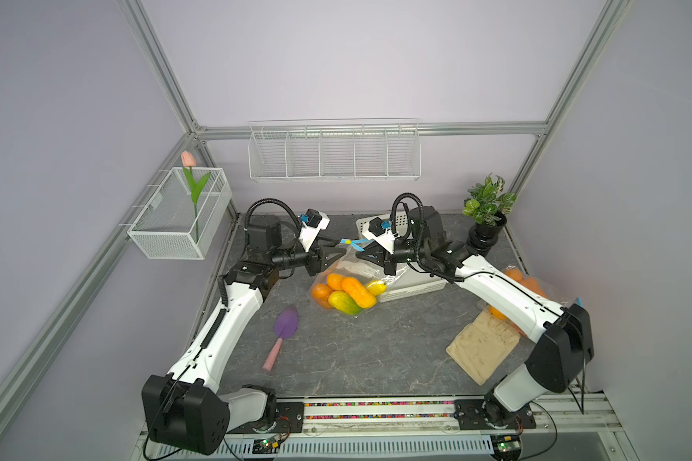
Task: Place the mango in a zip-top bag and seal the zipper
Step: Pick up the zipper food storage bag at the center of the board, then zip the zipper on the zipper food storage bag.
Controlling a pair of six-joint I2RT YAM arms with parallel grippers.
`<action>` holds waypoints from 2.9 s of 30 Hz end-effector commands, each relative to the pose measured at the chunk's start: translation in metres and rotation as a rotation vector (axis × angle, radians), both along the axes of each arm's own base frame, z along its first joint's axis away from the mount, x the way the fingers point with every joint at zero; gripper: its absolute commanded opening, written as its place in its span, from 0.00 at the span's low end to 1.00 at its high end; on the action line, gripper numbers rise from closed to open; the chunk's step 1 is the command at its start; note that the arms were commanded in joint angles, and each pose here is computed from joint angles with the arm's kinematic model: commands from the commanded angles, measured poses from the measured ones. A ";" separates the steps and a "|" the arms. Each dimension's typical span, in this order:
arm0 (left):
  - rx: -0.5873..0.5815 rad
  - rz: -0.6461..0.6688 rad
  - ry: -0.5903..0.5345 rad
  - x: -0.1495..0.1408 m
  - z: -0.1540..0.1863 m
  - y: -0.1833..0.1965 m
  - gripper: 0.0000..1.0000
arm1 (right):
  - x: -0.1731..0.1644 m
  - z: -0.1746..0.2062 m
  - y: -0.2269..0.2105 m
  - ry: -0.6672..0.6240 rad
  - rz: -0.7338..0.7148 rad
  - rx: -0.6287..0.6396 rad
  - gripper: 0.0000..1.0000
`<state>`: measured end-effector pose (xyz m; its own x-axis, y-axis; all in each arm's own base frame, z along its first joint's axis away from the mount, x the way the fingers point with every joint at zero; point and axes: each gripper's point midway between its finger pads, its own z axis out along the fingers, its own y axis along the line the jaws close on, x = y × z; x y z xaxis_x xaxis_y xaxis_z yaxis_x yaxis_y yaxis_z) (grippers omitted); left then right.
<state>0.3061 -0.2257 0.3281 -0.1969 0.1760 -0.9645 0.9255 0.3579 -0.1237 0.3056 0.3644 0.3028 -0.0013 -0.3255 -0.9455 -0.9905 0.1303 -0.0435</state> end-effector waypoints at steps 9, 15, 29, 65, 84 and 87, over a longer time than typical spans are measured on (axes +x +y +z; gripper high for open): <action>0.001 -0.023 -0.066 -0.004 0.013 0.001 0.00 | 0.001 0.022 -0.011 -0.021 -0.064 0.025 0.37; -0.020 0.037 -0.099 -0.001 0.026 0.005 0.00 | -0.007 0.062 -0.022 -0.057 -0.100 0.083 0.60; -0.039 0.056 -0.135 -0.006 0.034 0.008 0.00 | -0.010 0.066 0.016 -0.036 0.142 0.040 0.57; -0.049 0.195 -0.159 0.002 0.041 0.022 0.00 | 0.021 0.050 0.014 -0.055 -0.022 0.047 0.14; -0.045 0.617 -0.154 0.051 0.057 0.076 0.00 | 0.049 0.012 -0.086 0.076 -0.323 0.038 0.14; -0.037 0.705 -0.134 0.062 0.057 0.089 0.00 | 0.053 0.003 -0.105 0.108 -0.382 0.046 0.14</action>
